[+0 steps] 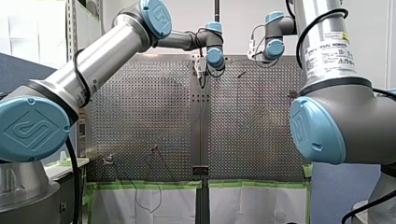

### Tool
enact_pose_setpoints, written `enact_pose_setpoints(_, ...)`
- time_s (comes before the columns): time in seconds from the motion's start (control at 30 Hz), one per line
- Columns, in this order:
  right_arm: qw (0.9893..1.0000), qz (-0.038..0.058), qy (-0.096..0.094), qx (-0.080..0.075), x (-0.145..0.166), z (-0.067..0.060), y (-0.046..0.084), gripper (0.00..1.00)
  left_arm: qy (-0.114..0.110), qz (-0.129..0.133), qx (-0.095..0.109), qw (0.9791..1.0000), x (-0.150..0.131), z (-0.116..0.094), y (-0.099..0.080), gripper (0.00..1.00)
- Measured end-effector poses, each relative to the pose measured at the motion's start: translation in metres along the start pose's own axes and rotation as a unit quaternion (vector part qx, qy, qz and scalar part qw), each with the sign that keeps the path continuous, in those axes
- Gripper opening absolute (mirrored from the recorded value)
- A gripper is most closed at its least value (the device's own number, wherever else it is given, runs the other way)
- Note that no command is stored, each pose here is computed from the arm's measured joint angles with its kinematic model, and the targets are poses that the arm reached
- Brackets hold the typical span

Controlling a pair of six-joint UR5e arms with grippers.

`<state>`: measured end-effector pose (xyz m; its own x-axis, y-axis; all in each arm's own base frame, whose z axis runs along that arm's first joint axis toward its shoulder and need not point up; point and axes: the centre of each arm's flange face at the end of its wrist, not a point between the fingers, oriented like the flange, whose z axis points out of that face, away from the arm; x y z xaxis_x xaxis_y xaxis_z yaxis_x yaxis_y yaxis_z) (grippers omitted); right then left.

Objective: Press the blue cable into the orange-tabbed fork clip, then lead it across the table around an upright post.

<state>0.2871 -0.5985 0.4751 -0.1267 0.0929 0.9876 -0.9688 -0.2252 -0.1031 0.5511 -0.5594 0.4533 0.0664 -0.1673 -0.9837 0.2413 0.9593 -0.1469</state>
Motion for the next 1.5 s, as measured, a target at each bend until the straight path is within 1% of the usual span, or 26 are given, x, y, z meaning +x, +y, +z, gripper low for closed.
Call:
enact_pose_setpoints(0.07, 1.0000, -0.0010, -0.002, -0.004, -0.003, 0.002, 0.005, 0.00, 0.001, 0.001, 0.001, 1.0000, 0.004, 0.000, 0.000, 0.01)
enact_pose_setpoints(0.17, 0.9999, -0.0035, -0.008, -0.005, -0.011, 0.006, 0.011, 0.00, 0.003, 0.002, 0.003, 1.0000, 0.012, 0.001, 0.001, 0.01)
enact_pose_setpoints(0.3, 0.9999, -0.0038, -0.015, -0.007, -0.021, 0.010, 0.015, 0.00, 0.004, 0.002, 0.003, 1.0000, 0.025, 0.003, 0.005, 0.01)
enact_pose_setpoints(0.47, 0.9998, -0.0038, -0.016, -0.013, -0.025, 0.014, 0.024, 0.00, 0.009, 0.005, 0.004, 0.9999, 0.041, 0.006, 0.012, 0.01)
enact_pose_setpoints(0.63, 0.9996, -0.0041, -0.018, -0.022, -0.030, 0.018, 0.036, 0.00, 0.010, 0.005, 0.006, 0.9999, 0.044, 0.009, 0.016, 0.01)
enact_pose_setpoints(0.73, 0.9994, -0.0041, -0.020, -0.027, -0.033, 0.021, 0.044, 0.00, 0.015, 0.007, 0.008, 0.9998, 0.049, 0.011, 0.016, 0.01)
enact_pose_setpoints(0.97, 0.9990, -0.0020, -0.023, -0.039, -0.038, 0.025, 0.060, 0.00, 0.035, 0.015, 0.017, 0.9991, 0.073, 0.019, 0.010, 0.01)
enact_pose_setpoints(1.17, 0.9985, -0.0016, -0.035, -0.043, -0.054, 0.029, 0.065, 0.00, 0.044, 0.018, 0.015, 0.9987, 0.092, 0.024, 0.014, 0.01)
enact_pose_setpoints(1.3, 0.9981, -0.0012, -0.046, -0.041, -0.069, 0.031, 0.065, 0.00, 0.051, 0.021, 0.012, 0.9984, 0.105, 0.024, 0.019, 0.01)
enact_pose_setpoints(1.5, 0.9967, -0.0007, -0.071, -0.041, -0.098, 0.029, 0.064, 0.00, 0.057, 0.022, 0.013, 0.9980, 0.120, 0.022, 0.021, 0.01)
